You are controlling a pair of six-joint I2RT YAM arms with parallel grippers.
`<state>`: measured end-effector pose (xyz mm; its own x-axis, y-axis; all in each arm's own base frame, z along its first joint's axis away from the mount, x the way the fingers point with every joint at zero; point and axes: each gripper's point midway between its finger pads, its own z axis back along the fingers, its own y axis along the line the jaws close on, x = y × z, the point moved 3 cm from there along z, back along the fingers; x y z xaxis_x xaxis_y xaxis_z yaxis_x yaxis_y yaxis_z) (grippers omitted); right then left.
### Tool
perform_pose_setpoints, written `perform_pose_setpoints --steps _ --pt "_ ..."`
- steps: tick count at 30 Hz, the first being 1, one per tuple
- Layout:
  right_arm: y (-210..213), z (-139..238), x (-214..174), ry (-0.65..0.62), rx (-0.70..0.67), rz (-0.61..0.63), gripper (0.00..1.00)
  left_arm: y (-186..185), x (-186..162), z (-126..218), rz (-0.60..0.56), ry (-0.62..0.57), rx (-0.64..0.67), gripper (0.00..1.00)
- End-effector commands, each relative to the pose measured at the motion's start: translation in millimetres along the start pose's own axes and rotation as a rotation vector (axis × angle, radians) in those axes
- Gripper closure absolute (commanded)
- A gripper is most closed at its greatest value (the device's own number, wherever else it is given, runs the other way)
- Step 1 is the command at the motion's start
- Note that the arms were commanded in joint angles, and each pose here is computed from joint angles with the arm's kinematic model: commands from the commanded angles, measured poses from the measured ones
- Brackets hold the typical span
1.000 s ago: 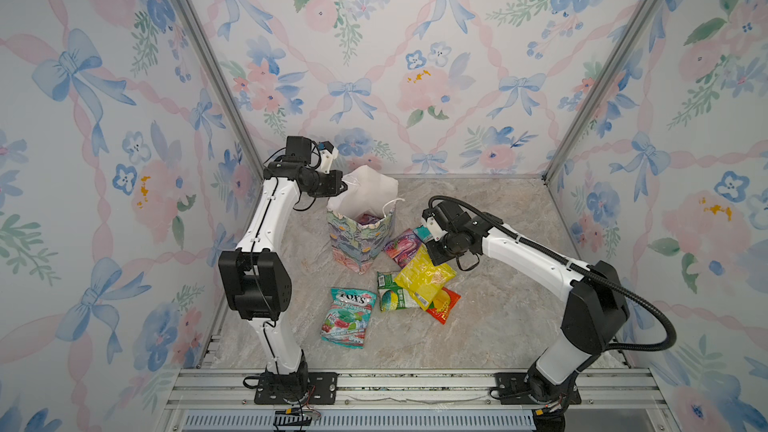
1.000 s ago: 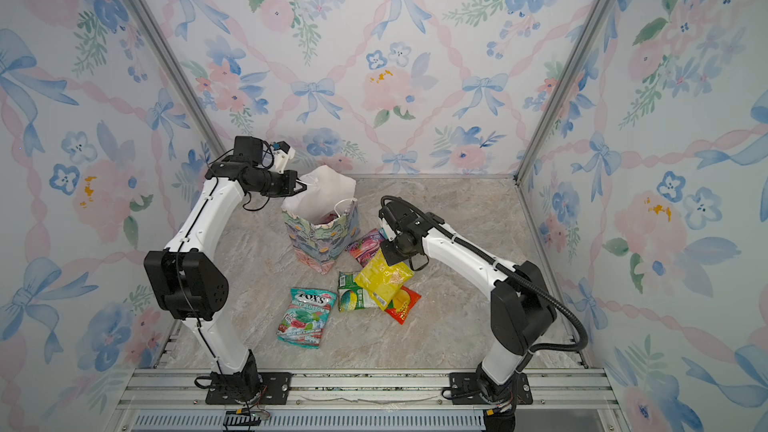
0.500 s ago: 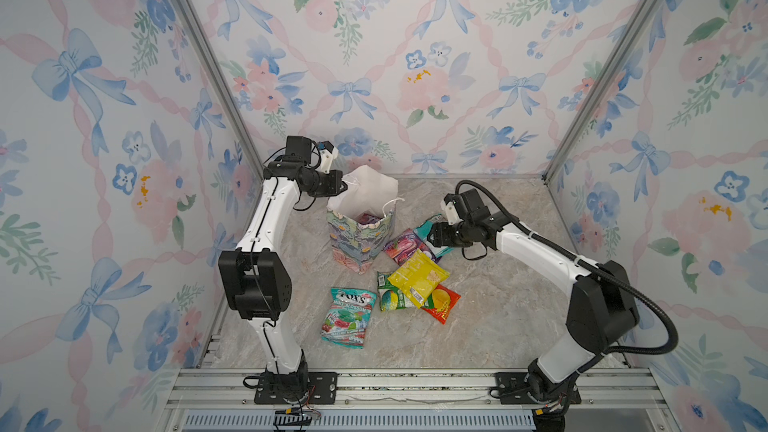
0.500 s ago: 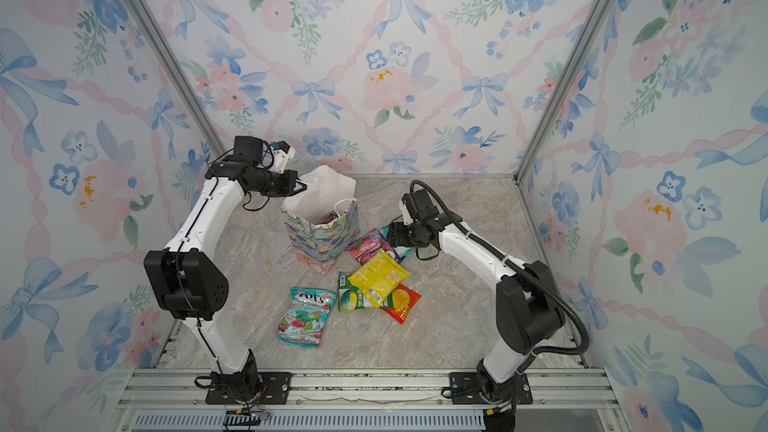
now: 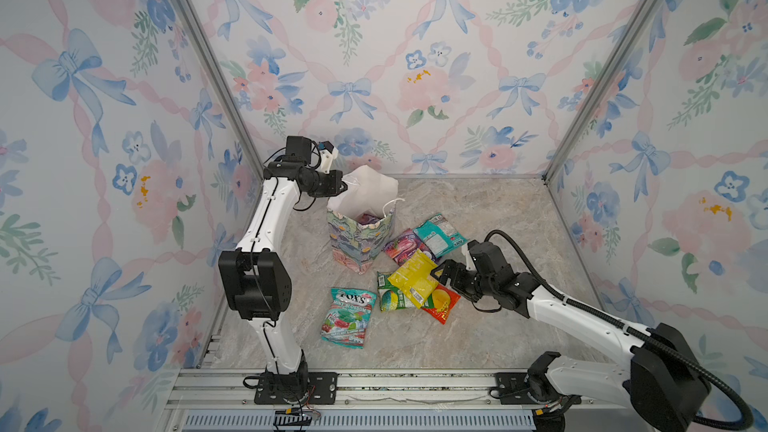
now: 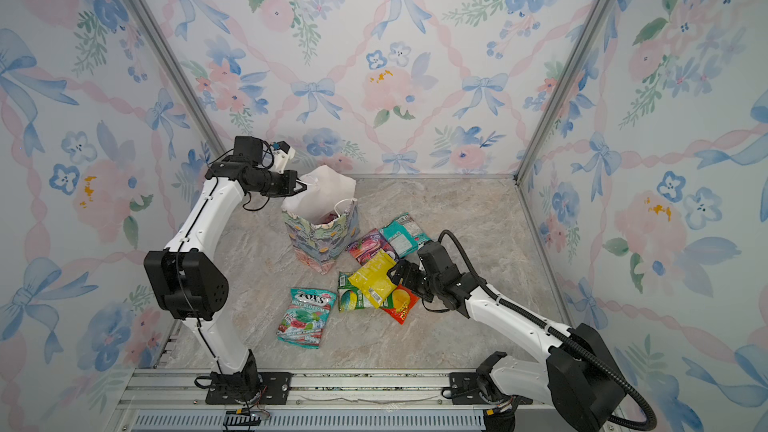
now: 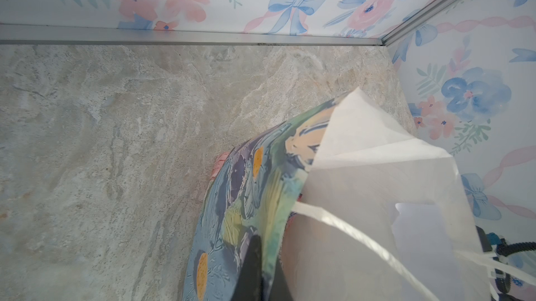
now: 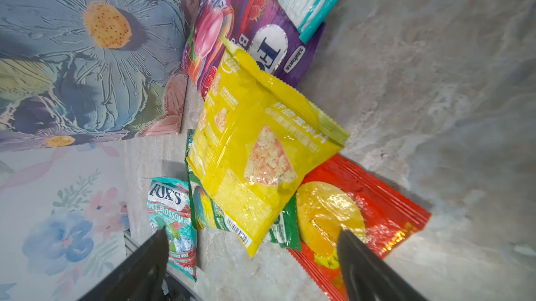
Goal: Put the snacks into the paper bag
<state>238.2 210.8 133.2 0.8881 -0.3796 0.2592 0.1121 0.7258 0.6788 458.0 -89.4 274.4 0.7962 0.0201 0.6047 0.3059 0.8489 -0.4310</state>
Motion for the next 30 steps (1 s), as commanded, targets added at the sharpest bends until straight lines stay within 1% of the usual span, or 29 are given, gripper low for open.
perform_pose_setpoints --steps 1,8,24,30 --pt "5 -6 -2 -0.019 0.05 -0.077 0.1 -4 2 8 0.017 -0.012 -0.017 1.0" --pt "7 -23 -16 0.024 0.059 -0.095 0.13 -4 1 7 0.018 -0.01 -0.018 1.0" --pt "-4 -49 -23 0.022 0.079 -0.164 0.17 -2 1 6 0.02 -0.007 -0.014 1.0" --pt "-3 -60 -21 0.015 0.098 -0.179 0.23 -3 1 6 0.019 -0.008 -0.015 1.0"
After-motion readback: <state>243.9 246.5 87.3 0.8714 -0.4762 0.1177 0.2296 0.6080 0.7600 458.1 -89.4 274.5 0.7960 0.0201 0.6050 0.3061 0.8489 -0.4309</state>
